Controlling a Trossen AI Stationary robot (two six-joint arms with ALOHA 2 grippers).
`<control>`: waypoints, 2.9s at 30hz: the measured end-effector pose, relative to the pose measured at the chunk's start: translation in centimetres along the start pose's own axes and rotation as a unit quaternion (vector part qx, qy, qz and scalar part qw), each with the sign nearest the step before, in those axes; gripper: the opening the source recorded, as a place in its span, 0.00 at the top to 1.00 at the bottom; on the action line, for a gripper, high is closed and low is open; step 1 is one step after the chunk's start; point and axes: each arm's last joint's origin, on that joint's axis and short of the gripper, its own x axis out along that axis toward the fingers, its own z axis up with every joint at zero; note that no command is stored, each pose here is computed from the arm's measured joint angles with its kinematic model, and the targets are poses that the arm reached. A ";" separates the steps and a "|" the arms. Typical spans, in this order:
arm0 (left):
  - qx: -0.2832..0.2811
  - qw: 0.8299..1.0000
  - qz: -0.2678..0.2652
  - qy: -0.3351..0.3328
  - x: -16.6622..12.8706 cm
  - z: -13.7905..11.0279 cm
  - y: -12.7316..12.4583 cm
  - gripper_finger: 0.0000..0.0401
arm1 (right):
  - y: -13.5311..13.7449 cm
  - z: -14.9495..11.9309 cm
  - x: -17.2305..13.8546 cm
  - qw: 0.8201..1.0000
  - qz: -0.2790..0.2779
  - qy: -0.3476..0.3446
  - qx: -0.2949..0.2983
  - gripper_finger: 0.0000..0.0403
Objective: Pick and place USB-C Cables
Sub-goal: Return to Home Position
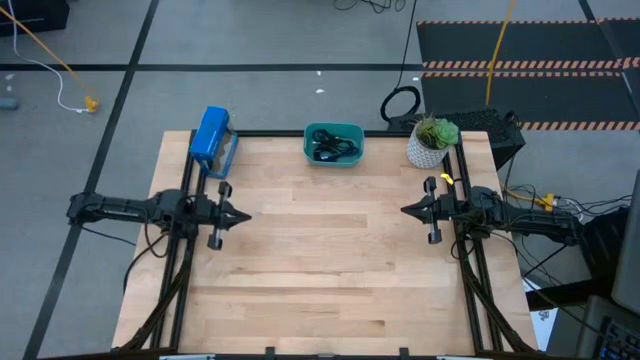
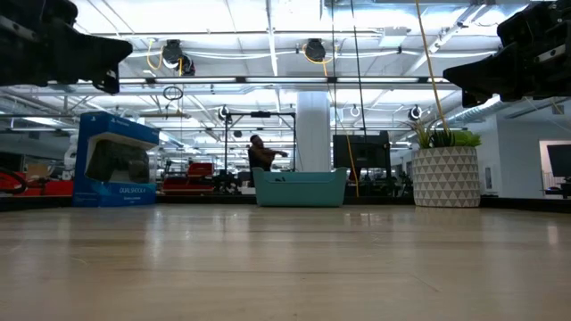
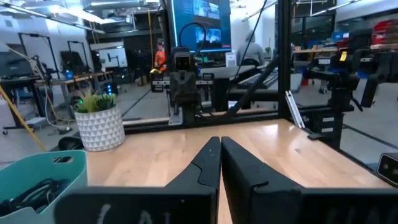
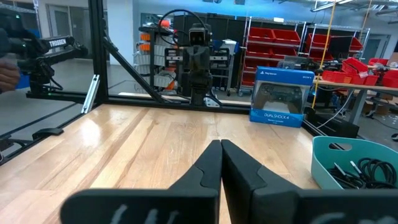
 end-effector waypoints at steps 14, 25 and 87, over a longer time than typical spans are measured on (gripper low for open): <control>0.011 1.000 0.006 0.017 -1.0 -0.4 0.1 0.96 | 0.0 0.0 0.0 1.000 0.000 0.000 0.000 1.00; 0.030 0.999 0.004 0.018 -1.0 -0.5 0.1 0.96 | 0.0 0.0 0.0 1.000 0.000 0.000 0.000 1.00; -0.011 0.999 0.003 0.041 -1.0 -0.9 0.0 0.91 | 0.0 0.0 0.0 1.000 0.000 0.000 0.000 1.00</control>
